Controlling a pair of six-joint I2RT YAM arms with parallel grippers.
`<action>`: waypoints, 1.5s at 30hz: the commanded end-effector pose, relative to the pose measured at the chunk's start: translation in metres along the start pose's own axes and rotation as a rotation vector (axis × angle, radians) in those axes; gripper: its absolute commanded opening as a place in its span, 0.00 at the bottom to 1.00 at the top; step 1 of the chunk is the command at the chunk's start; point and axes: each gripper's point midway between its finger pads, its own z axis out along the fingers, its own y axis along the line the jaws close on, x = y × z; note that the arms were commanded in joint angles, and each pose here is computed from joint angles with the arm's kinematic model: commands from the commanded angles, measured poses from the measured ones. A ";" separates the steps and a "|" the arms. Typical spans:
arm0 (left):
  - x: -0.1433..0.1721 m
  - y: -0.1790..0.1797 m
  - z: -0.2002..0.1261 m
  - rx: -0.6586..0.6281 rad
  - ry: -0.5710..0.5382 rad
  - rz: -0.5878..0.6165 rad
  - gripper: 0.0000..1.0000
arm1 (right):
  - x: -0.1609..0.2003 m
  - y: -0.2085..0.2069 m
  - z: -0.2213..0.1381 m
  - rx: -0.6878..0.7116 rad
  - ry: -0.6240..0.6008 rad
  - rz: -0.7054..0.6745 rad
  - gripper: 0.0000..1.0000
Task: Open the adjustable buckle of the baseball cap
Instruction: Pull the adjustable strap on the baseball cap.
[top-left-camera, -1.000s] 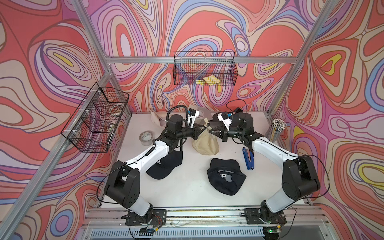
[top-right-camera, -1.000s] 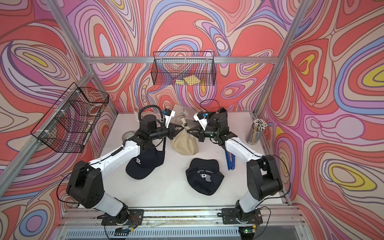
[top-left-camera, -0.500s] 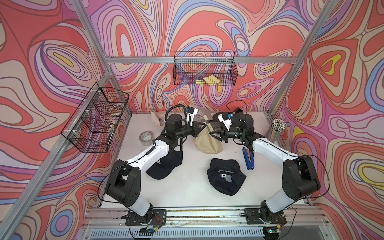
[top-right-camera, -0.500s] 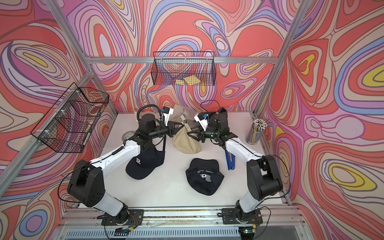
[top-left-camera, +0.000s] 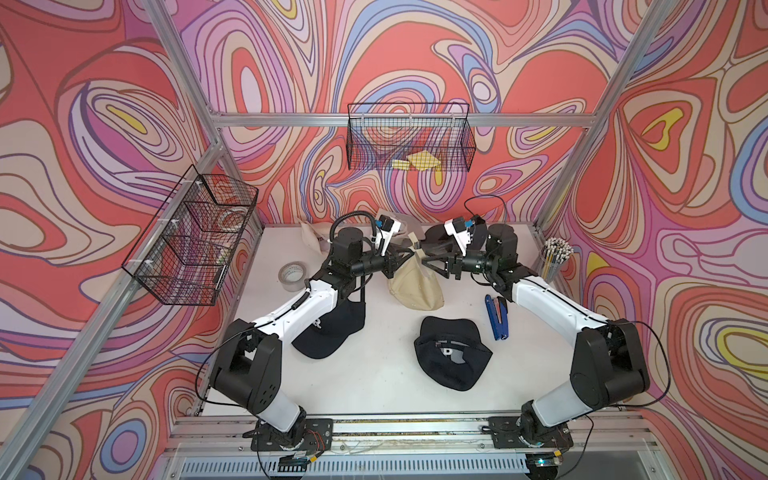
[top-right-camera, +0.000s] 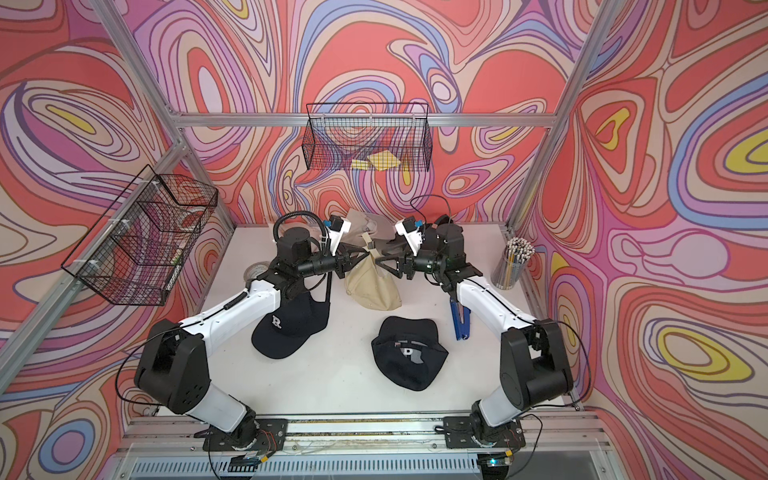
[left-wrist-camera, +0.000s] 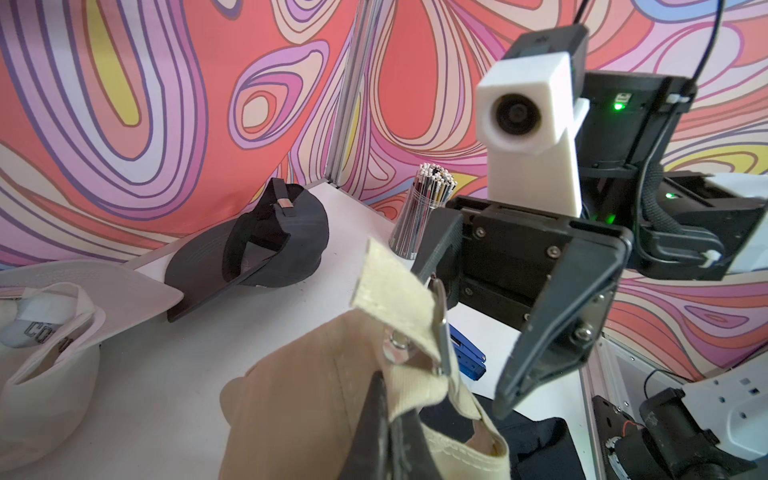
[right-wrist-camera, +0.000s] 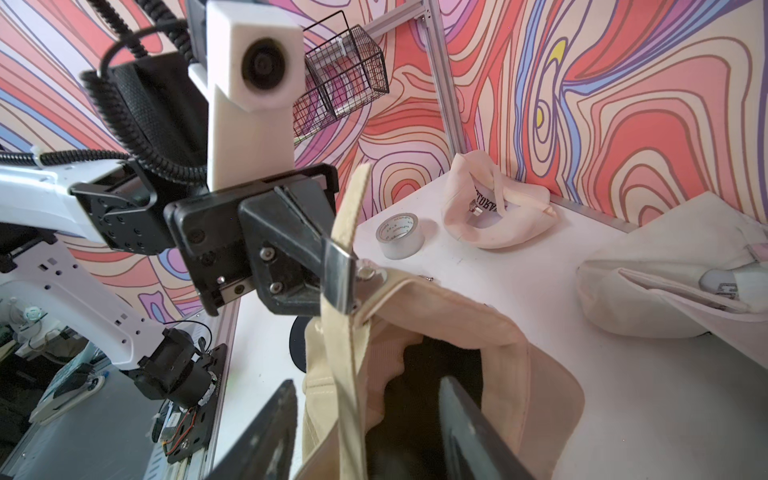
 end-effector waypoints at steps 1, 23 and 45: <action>-0.017 -0.017 -0.007 0.063 -0.054 0.089 0.00 | -0.018 -0.004 -0.001 0.015 -0.043 0.016 0.52; -0.017 -0.015 -0.002 0.050 -0.054 0.099 0.00 | -0.018 0.009 0.003 -0.110 -0.053 0.067 0.19; -0.003 -0.015 0.011 -0.006 0.013 0.159 0.32 | -0.016 0.025 0.006 -0.219 -0.022 0.046 0.00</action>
